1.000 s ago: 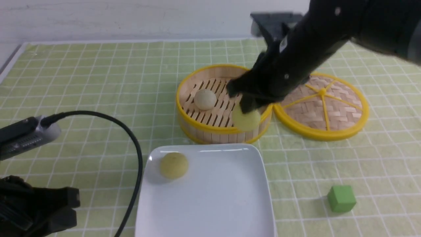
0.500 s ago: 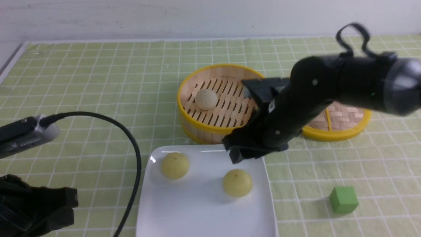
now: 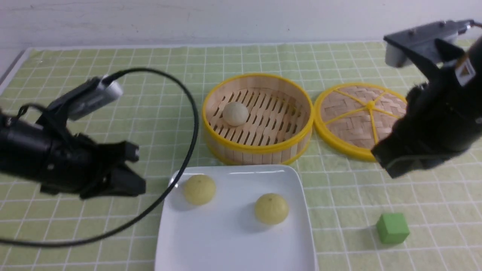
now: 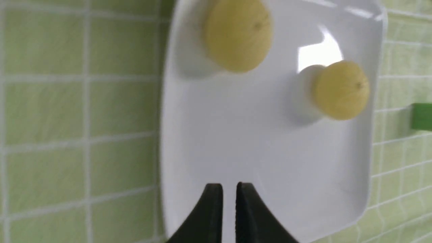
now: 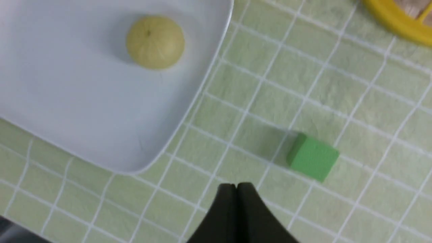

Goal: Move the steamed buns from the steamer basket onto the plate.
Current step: Use the left arm to grab the steamed stuffed bun that is closest to it

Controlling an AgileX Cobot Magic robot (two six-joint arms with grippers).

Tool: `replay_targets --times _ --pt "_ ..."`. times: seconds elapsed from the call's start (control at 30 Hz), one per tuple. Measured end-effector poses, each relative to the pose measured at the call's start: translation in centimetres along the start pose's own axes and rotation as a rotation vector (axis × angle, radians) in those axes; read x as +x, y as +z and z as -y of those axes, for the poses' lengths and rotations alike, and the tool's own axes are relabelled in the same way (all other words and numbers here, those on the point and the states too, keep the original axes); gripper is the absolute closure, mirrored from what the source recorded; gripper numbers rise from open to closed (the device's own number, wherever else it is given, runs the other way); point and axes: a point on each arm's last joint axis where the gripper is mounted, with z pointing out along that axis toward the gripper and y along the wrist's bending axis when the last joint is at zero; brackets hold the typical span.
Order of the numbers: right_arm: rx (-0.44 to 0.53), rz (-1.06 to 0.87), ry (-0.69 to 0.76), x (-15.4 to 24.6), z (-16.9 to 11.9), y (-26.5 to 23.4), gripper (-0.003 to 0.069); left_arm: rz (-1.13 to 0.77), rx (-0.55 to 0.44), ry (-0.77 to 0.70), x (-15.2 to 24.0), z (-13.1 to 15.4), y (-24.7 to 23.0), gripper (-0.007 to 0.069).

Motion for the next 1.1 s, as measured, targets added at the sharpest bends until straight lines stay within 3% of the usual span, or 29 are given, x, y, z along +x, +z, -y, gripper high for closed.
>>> replay_targets --times 0.13,0.3,0.57,0.73,0.83,0.9,0.93,0.97,1.03,1.1 --pt "-0.006 -0.062 0.020 3.8 0.5 1.5 0.0673 -0.014 0.036 0.166 -5.9 3.7 2.8 0.0623" --pt "-0.019 -0.058 0.031 6.5 0.8 2.1 0.0672 -0.028 -0.020 0.227 -10.9 7.5 7.1 0.0573" --pt "-0.046 0.002 0.047 7.5 0.8 2.3 0.0667 -0.032 -0.236 0.331 -16.9 10.4 15.4 0.0264" --pt "-0.052 0.016 0.050 7.4 0.8 2.3 0.0667 -0.044 -0.267 0.340 -17.9 9.7 18.8 0.0193" --pt "-0.053 0.018 0.051 7.4 0.8 2.4 0.0667 -0.046 -0.271 0.339 -18.0 9.1 20.5 0.0239" --pt "-0.053 0.018 0.052 7.4 0.8 2.4 0.0666 -0.050 -0.267 0.335 -18.0 8.9 20.9 0.0355" --pt "-0.053 0.018 0.052 7.4 0.8 2.4 0.0665 -0.049 -0.266 0.334 -18.0 8.9 20.9 0.0370" --pt "-0.052 0.018 0.051 7.4 0.8 2.4 0.0664 -0.057 -0.258 0.330 -17.9 9.2 20.5 0.0494" --pt "-0.052 0.011 0.051 7.5 0.8 2.4 0.0664 -0.074 -0.256 0.329 -17.9 9.6 19.4 0.0577" --pt "-0.051 0.000 0.050 7.6 0.8 2.4 0.0662 -0.079 -0.253 0.336 -17.9 10.6 17.2 0.0595"
